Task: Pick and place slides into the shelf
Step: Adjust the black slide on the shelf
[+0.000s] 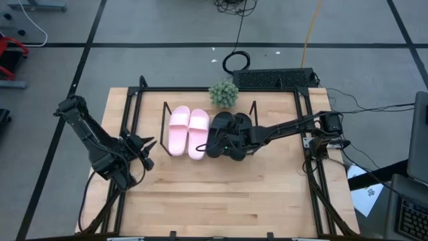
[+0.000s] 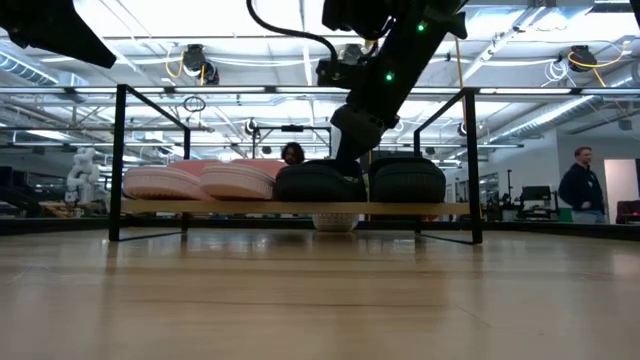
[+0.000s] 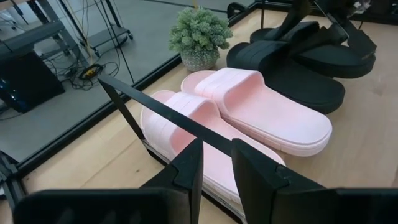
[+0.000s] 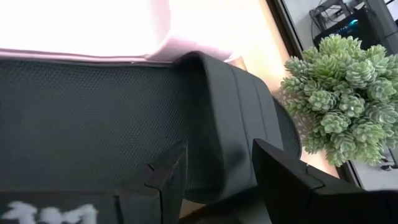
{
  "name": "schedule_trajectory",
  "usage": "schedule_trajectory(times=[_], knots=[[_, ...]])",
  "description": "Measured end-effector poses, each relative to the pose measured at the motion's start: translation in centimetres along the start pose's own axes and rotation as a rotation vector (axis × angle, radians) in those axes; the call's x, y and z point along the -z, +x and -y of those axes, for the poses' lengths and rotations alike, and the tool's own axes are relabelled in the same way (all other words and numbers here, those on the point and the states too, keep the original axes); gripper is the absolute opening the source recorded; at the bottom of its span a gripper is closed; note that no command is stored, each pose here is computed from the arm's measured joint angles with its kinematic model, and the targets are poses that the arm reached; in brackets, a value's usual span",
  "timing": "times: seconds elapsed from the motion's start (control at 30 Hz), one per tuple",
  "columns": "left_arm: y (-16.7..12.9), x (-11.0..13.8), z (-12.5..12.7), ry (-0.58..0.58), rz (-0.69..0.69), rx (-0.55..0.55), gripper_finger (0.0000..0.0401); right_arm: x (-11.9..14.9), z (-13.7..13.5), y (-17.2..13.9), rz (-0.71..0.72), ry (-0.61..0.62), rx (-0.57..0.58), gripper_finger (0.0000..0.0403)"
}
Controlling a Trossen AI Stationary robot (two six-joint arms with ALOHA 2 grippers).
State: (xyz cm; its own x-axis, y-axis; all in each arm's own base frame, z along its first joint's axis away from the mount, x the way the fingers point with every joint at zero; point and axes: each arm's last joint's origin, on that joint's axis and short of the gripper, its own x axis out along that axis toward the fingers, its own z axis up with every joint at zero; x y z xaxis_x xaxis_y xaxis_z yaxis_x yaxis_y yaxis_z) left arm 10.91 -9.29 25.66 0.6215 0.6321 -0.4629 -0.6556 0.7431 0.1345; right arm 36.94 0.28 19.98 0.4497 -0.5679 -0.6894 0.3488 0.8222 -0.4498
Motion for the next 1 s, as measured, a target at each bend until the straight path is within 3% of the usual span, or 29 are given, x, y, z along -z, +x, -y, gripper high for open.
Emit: schedule_trajectory(times=[0.27, 0.7, 1.0], knots=[[0.0, 0.0, 0.0, 0.004, 0.0, 0.0, 0.0088, 0.18, 0.38, 0.16, -0.019, -0.001, 0.039, 0.0161], [0.0, -0.01, -0.01, 0.004, 0.003, 0.0, 0.0088, 0.34, 0.38, 0.15, -0.034, -0.028, 0.035, 0.0065], [0.0, -0.01, 0.0, 0.004, 0.003, 0.0, 0.0088, 0.33, 0.37, 0.13, -0.033, -0.021, 0.025, 0.0055]])
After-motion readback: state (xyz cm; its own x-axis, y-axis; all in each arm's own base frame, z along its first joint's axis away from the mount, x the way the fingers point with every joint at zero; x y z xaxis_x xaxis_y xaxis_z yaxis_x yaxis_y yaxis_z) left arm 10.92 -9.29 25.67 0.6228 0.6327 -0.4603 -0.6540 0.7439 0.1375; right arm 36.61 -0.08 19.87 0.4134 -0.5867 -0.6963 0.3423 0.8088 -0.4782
